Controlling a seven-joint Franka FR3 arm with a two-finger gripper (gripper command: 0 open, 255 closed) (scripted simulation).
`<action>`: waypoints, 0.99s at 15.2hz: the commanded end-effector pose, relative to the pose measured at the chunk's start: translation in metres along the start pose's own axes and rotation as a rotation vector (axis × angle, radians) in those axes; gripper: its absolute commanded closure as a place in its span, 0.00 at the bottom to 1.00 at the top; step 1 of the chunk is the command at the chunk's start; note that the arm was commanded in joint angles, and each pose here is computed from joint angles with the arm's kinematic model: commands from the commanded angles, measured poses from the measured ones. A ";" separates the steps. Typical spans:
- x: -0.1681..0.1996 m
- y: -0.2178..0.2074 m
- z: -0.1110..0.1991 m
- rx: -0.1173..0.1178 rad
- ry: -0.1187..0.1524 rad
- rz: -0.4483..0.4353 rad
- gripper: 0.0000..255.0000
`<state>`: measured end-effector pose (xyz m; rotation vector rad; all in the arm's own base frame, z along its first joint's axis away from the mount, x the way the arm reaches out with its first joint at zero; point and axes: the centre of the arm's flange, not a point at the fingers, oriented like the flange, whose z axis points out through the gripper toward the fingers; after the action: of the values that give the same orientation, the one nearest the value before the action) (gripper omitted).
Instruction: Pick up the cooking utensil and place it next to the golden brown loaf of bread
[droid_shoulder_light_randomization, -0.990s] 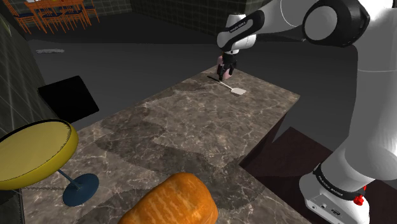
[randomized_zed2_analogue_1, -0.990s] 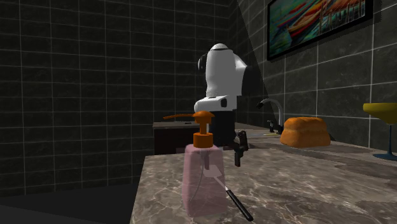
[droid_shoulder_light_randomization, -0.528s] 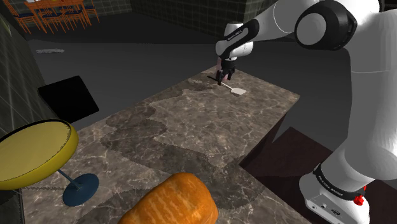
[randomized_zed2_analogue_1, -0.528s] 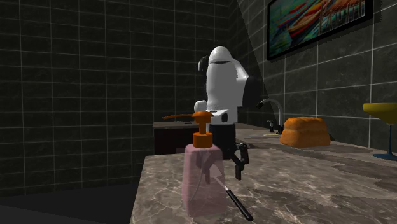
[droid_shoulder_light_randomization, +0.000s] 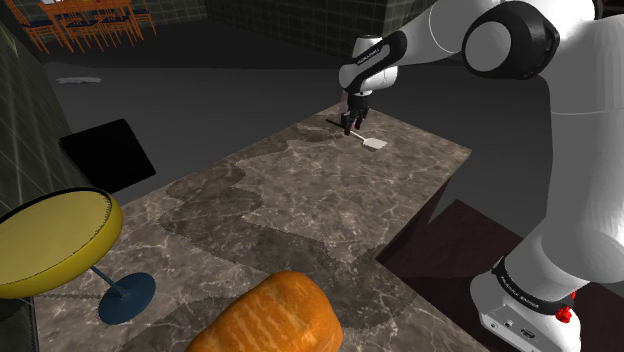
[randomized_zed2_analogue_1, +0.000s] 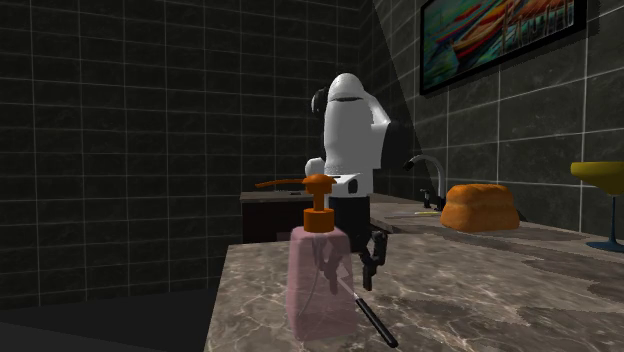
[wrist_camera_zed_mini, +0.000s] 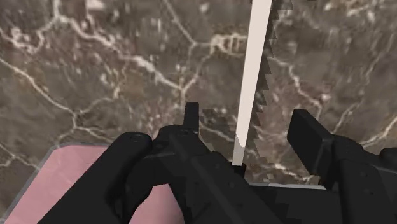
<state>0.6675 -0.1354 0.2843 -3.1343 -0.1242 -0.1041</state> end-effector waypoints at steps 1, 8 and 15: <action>0.000 0.000 0.000 0.000 0.000 0.000 1.00; 0.000 0.000 0.000 0.000 0.000 0.000 1.00; 0.002 0.000 -0.032 0.000 0.000 0.000 1.00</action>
<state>0.6692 -0.1351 0.3114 -3.1344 -0.1238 -0.1047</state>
